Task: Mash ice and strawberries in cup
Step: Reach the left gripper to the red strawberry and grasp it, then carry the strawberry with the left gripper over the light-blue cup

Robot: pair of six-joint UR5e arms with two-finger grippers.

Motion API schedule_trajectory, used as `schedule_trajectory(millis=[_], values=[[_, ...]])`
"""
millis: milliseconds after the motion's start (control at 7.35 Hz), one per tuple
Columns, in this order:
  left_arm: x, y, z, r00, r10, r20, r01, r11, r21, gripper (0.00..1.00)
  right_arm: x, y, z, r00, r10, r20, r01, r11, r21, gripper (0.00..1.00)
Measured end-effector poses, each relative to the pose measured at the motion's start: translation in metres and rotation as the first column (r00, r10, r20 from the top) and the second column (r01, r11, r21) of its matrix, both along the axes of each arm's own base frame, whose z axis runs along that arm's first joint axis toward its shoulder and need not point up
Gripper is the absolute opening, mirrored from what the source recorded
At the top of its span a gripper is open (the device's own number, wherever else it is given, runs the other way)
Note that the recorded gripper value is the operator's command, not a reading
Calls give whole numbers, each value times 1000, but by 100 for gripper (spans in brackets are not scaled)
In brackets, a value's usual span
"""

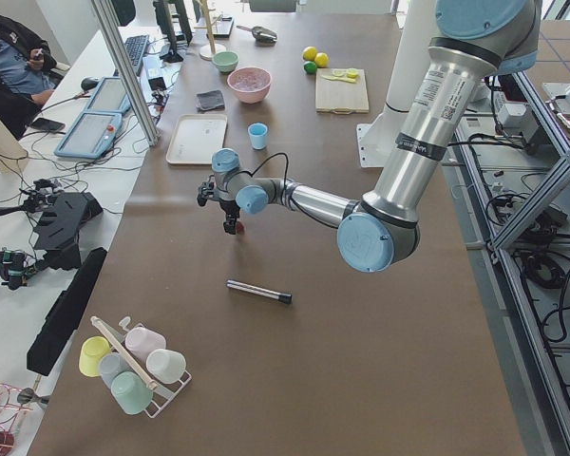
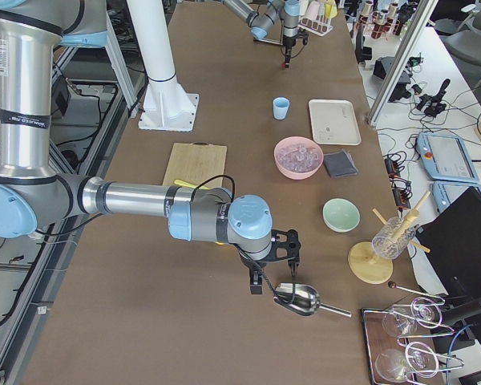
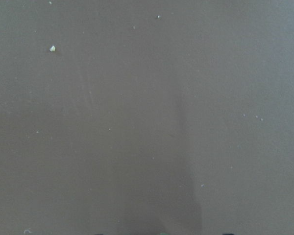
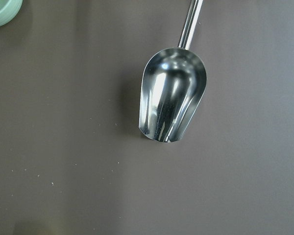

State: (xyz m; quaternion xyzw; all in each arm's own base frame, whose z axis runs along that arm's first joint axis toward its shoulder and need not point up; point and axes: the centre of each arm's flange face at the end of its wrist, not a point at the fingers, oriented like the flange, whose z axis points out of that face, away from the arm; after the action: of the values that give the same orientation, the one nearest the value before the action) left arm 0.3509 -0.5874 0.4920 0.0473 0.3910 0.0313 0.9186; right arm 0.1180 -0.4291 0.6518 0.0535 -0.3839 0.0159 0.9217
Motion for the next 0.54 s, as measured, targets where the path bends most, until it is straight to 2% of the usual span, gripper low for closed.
schedule_trajectory(millis=[136,272,544], values=[[0,1,3,1000,1,3,-1,1000,-4,4,0,0,0,1000,0,0,0,1000,-1,100],[0,2,4,1000,2,4,-2,1000,-4,0,0,0,0,1000,0,0,0,1000,-1,100],[-1,0,-5,1000,0,-6,0,1000,-1,0,0,-1,0,1000,0,-1,0,1000,0,100]])
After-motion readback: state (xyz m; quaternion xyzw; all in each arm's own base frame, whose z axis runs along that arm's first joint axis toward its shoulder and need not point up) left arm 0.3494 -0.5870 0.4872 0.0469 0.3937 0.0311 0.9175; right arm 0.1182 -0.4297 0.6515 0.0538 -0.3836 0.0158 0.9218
